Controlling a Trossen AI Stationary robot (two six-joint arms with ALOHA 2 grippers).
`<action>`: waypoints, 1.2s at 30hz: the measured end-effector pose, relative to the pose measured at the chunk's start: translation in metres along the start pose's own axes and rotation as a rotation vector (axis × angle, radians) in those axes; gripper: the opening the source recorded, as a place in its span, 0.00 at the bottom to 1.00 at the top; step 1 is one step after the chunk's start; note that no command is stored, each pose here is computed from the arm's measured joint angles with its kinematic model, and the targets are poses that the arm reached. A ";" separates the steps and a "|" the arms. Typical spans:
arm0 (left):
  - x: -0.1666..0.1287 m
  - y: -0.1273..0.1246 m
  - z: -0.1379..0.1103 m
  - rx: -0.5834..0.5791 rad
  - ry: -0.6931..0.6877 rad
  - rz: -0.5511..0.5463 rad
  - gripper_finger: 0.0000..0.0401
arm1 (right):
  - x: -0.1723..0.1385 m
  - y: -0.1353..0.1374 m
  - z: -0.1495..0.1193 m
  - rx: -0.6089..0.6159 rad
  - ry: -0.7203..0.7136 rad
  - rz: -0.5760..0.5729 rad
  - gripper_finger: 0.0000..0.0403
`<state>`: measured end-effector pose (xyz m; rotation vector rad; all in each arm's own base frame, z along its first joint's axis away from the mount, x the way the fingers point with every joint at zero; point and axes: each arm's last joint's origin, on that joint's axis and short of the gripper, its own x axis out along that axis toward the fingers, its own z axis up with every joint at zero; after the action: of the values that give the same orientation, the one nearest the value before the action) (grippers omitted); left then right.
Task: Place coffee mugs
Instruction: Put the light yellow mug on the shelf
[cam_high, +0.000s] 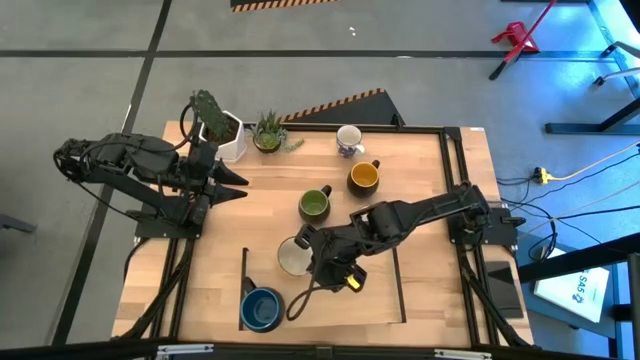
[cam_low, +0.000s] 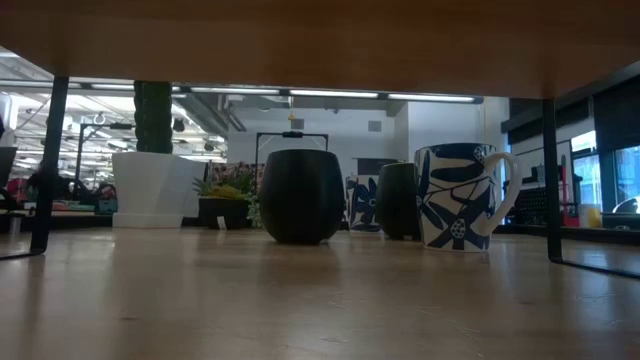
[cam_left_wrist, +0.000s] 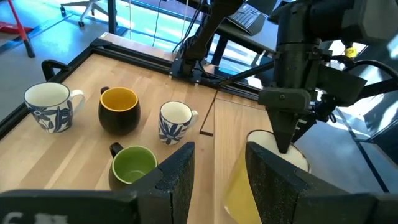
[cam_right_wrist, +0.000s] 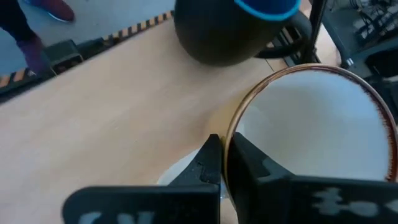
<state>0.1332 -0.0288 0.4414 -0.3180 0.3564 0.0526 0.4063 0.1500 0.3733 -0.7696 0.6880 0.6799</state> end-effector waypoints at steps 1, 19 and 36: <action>0.000 0.000 0.000 0.000 0.000 0.000 0.34 | 0.000 0.000 0.000 0.003 -0.003 0.003 0.00; 0.000 0.000 0.000 0.000 0.000 0.000 0.34 | 0.005 0.003 0.000 0.033 -0.013 0.055 0.00; 0.000 0.000 0.000 0.000 0.000 0.000 0.34 | 0.005 0.005 -0.001 0.044 -0.010 0.072 0.13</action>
<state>0.1333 -0.0288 0.4414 -0.3184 0.3563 0.0530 0.4055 0.1534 0.3677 -0.7028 0.7220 0.7318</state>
